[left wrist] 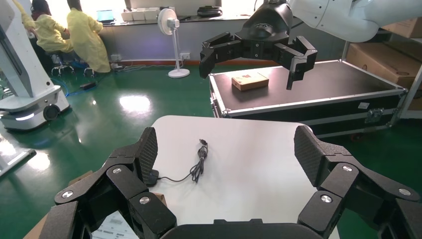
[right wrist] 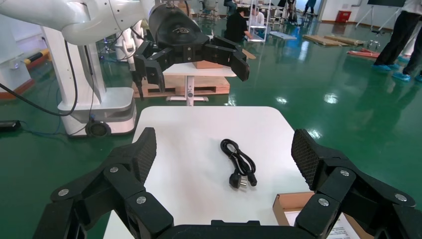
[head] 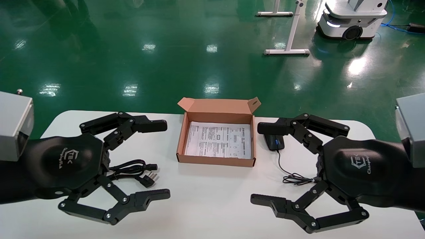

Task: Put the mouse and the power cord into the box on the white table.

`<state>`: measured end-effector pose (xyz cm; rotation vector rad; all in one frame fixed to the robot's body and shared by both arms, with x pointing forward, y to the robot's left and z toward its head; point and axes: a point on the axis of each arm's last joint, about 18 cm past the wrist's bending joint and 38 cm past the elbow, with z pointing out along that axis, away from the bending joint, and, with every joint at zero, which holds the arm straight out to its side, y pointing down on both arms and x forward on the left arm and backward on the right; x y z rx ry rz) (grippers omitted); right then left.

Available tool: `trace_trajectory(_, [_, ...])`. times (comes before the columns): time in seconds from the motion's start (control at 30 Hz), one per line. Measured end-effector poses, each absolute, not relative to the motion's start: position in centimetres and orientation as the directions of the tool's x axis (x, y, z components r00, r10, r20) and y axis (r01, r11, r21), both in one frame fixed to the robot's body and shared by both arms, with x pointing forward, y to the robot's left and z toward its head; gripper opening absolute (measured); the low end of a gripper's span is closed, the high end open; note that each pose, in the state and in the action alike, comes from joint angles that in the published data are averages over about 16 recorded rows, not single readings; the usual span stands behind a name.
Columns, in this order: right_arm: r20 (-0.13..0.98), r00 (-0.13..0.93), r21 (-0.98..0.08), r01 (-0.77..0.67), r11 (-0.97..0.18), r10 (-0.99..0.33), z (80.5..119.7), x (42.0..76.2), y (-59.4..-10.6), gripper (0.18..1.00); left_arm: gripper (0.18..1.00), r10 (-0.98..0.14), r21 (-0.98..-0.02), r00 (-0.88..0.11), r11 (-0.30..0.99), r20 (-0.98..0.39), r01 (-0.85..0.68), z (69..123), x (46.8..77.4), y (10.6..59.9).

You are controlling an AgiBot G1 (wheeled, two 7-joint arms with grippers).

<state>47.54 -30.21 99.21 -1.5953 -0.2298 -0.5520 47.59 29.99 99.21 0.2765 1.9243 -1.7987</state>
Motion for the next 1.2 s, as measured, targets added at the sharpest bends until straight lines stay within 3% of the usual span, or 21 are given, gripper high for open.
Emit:
trace_trajectory(0.87, [0.48, 0.859, -0.877, 0.466, -0.117, -0.177, 99.2, 47.6, -30.2, 1.001, 1.0, -0.176, -0.878, -0.86, 0.119, -0.478, 0.464, 99.1, 47.6, 30.0])
trace_trajectory(1.2, [0.552, 0.821, -0.82, 0.503, -0.272, -0.147, 97.8, 48.8, -31.2, 1.001, 1.0, -0.112, -0.838, -0.855, 0.295, -0.507, 0.458, 98.3, 48.3, 29.9])
